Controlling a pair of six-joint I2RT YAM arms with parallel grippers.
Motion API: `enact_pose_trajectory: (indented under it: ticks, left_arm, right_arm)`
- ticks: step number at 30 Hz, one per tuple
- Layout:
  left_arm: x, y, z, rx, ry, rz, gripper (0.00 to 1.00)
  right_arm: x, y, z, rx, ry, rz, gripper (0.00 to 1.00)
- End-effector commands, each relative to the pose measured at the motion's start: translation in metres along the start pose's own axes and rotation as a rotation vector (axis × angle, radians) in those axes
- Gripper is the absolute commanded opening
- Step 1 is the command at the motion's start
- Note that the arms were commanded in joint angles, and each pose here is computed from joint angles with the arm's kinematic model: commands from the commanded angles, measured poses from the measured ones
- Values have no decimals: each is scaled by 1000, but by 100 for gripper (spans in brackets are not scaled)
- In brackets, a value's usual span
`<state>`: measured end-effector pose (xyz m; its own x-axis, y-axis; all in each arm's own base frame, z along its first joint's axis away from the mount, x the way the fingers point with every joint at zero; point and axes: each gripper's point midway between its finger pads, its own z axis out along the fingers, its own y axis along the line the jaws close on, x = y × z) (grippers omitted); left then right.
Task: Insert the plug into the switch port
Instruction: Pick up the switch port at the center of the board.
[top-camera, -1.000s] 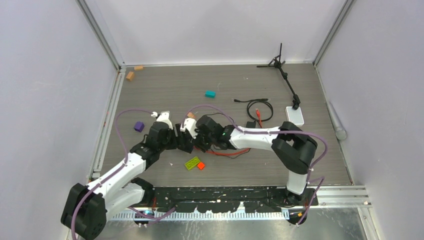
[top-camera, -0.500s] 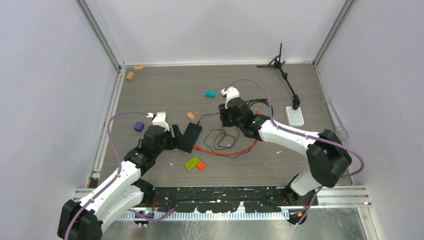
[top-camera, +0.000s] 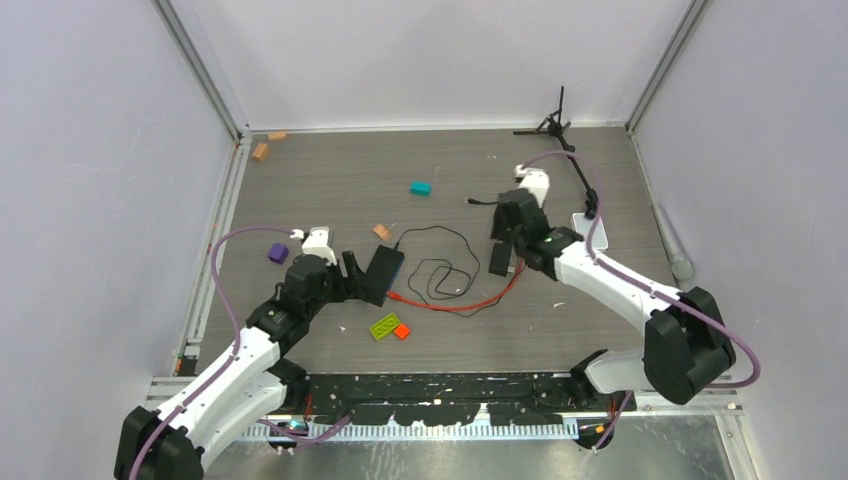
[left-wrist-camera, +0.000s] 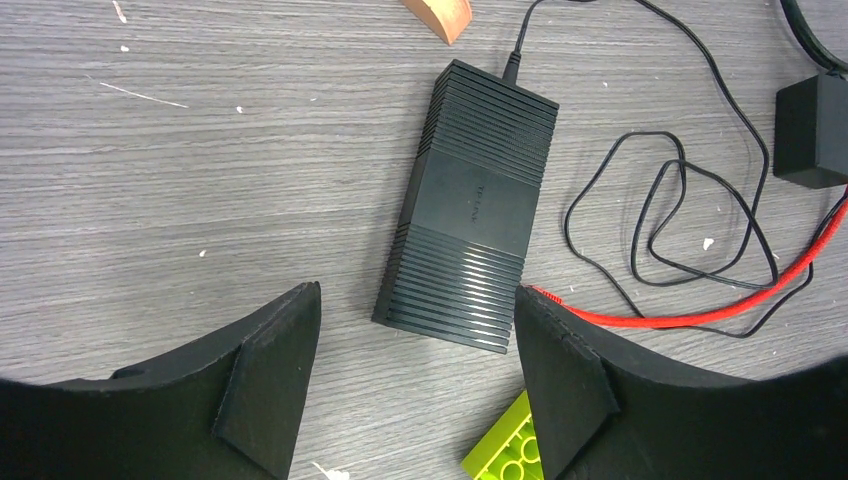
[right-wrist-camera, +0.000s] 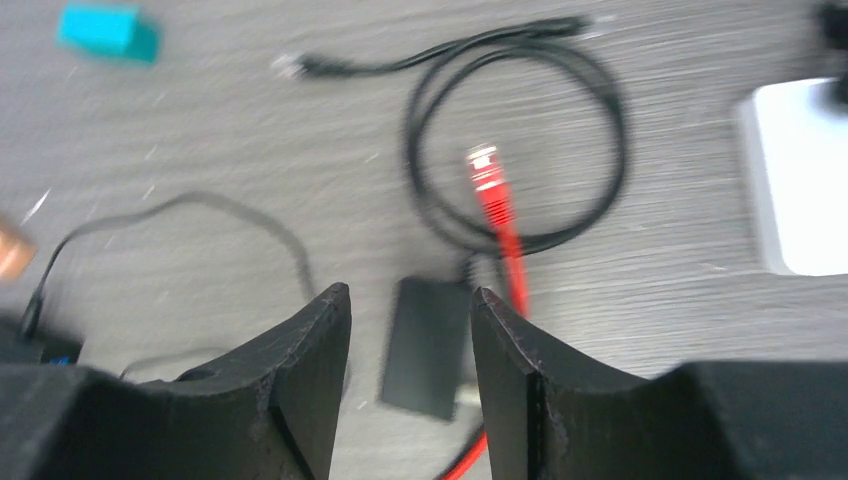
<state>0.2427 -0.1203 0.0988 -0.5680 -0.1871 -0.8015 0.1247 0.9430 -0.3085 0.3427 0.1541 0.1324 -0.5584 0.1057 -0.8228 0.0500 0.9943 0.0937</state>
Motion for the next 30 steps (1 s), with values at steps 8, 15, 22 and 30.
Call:
enact_pose_trajectory:
  ticks: [8,15,22,30]
  left_arm:
    - [-9,-4,0,20,-46,4,72]
    - [-9,-5,-1,30,-58,1,73]
    - [-9,-7,-1,43,-60,2,73]
    - [-9,-8,-2,48,-63,4,73]
  right_arm:
    - [-54,-149,15,333,-76,395,70]
    - [-54,-207,41,484,36,347,84]
    - [-45,-241,70,500,89,397,86]
    - [-34,-261,82,397,38,592,86]
